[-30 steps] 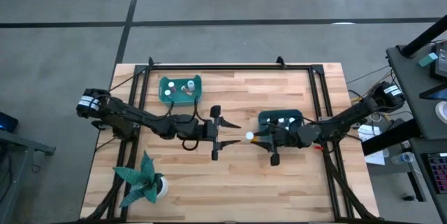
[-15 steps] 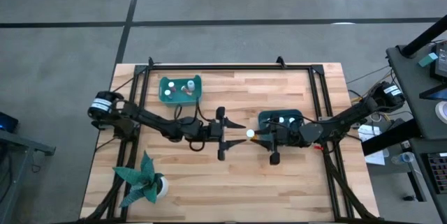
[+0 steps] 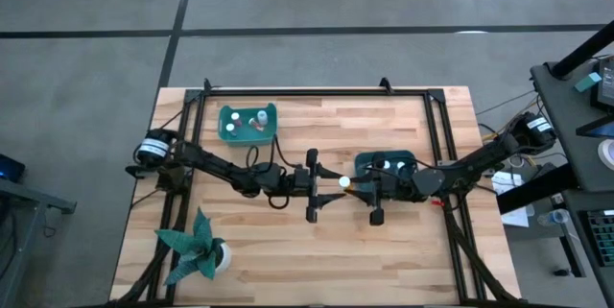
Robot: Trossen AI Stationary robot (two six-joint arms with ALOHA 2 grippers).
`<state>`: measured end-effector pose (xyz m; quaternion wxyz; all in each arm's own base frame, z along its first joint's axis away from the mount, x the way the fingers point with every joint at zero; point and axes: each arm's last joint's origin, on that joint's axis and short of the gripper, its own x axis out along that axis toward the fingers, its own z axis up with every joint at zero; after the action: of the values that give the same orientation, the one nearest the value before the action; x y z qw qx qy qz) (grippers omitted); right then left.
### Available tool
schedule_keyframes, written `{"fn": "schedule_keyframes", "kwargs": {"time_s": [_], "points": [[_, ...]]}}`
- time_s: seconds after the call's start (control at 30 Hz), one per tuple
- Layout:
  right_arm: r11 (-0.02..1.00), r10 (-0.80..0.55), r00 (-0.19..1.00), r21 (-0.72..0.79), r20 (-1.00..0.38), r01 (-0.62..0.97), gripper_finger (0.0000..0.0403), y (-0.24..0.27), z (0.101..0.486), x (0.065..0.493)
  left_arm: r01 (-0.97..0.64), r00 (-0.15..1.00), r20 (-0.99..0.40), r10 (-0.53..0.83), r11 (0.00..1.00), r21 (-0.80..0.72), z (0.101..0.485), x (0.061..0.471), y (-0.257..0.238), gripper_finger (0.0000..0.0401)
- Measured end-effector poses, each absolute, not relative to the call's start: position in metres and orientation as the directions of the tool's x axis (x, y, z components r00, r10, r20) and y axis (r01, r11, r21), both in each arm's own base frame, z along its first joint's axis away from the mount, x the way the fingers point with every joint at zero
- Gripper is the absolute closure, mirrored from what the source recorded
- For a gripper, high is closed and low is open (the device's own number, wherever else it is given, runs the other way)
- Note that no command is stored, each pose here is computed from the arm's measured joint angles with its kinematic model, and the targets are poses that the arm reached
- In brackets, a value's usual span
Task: Pick and place medicine bottles into bin by pill shape (circle, oval)
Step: Put the orange tablet bottle into the blue bin
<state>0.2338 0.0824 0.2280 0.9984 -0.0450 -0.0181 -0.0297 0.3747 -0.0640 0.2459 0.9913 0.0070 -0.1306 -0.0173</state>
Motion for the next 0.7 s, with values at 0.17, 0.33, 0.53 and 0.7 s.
{"fn": "schedule_keyframes", "kwargs": {"time_s": [0.17,0.33,0.53,0.7], "points": [[0.993,-0.06,0.997,-0.097,0.039,0.063,0.0303,0.0823,0.228,0.2338,0.034,0.966,0.255,-0.038,0.999,0.021,0.2444,0.3802,-0.0642,0.0211],[0.993,-0.06,0.997,-0.098,0.038,0.063,0.0303,0.0823,0.228,0.2338,0.033,0.966,0.255,-0.037,0.999,0.021,0.2444,0.38,-0.0638,0.0243],[0.993,-0.058,0.998,-0.098,0.039,0.061,0.0303,0.0824,0.228,0.2338,0.028,0.966,0.255,-0.033,0.999,0.021,0.2444,0.3797,-0.0631,0.0296],[0.993,-0.058,0.998,-0.097,0.039,0.062,0.0302,0.0824,0.228,0.2337,0.027,0.967,0.255,-0.032,0.999,0.021,0.2445,0.3797,-0.0627,0.0324]]}}
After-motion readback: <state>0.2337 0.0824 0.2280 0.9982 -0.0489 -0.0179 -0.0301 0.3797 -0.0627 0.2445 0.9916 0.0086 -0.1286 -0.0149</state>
